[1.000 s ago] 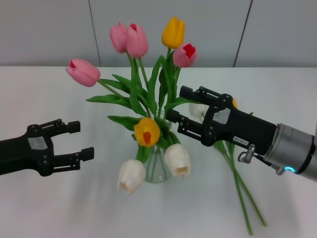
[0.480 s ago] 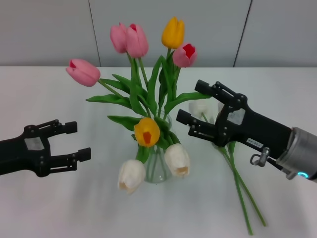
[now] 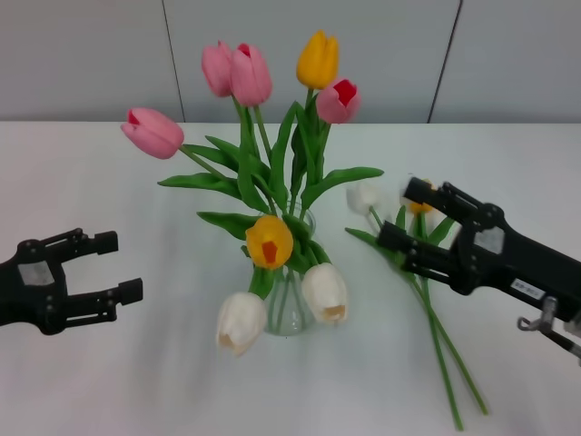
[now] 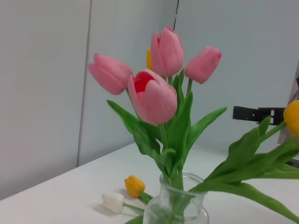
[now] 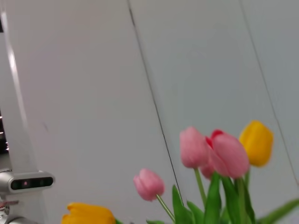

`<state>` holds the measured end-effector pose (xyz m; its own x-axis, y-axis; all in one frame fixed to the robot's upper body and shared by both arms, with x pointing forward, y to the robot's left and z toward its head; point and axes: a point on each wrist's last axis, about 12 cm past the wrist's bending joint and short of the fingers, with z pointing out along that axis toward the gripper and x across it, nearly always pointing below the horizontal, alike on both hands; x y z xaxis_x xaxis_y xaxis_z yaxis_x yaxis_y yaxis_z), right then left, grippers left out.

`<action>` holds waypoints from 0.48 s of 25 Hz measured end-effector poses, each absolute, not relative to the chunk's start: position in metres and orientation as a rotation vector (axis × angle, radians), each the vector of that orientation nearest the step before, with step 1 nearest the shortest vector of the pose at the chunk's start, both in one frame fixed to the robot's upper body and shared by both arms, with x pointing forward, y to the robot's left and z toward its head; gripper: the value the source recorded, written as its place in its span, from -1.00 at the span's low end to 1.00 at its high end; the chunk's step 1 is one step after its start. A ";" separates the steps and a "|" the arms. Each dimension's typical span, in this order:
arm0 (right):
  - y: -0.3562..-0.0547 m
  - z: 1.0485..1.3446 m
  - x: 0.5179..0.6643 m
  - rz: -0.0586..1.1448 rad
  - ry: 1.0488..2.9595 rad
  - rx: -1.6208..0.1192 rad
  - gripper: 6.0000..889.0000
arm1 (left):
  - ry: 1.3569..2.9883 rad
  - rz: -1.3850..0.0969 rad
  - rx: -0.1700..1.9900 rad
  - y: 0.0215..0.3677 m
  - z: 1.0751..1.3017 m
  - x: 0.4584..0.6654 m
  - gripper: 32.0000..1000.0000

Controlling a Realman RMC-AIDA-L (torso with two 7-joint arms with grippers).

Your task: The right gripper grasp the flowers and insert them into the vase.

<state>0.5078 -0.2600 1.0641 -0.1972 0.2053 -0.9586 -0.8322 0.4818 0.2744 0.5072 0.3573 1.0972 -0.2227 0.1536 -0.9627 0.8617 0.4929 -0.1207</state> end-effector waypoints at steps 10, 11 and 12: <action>-0.298 1.064 0.505 1.049 1.679 -0.678 0.98 | 1.694 -0.848 0.862 0.357 1.094 0.503 0.77; -0.299 1.066 0.506 1.050 1.688 -0.698 0.98 | 1.694 -0.849 0.862 0.357 1.094 0.503 0.77; -0.299 1.067 0.507 1.049 1.696 -0.716 0.98 | 1.694 -0.849 0.862 0.357 1.094 0.503 0.77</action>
